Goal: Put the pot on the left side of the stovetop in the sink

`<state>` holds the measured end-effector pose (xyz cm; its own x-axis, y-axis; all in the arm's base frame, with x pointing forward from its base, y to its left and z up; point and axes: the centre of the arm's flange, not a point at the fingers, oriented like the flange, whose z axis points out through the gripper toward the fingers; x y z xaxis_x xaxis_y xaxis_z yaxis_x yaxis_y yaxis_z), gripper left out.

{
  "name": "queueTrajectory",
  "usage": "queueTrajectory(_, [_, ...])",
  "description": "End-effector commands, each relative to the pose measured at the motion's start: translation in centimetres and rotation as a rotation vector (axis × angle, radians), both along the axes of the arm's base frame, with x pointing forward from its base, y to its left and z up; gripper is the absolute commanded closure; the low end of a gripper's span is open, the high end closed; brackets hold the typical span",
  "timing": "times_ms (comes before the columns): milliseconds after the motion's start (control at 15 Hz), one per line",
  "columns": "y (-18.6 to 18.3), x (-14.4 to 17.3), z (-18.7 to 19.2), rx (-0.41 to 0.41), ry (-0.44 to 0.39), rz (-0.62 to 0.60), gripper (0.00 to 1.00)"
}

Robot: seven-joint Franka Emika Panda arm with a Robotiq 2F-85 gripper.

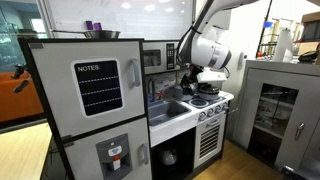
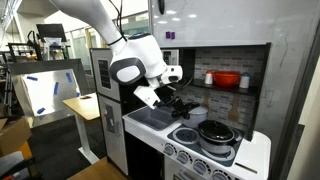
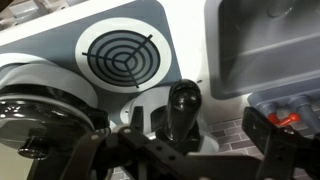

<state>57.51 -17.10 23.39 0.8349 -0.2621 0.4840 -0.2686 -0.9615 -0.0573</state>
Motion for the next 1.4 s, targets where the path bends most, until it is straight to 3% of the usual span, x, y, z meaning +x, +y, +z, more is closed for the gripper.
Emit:
queueTrajectory(0, [-0.14, 0.14, -0.16, -0.002, -0.022, -0.002, 0.0])
queueTrajectory(1333, [0.11, 0.14, -0.34, 0.001, -0.001, 0.0, 0.0])
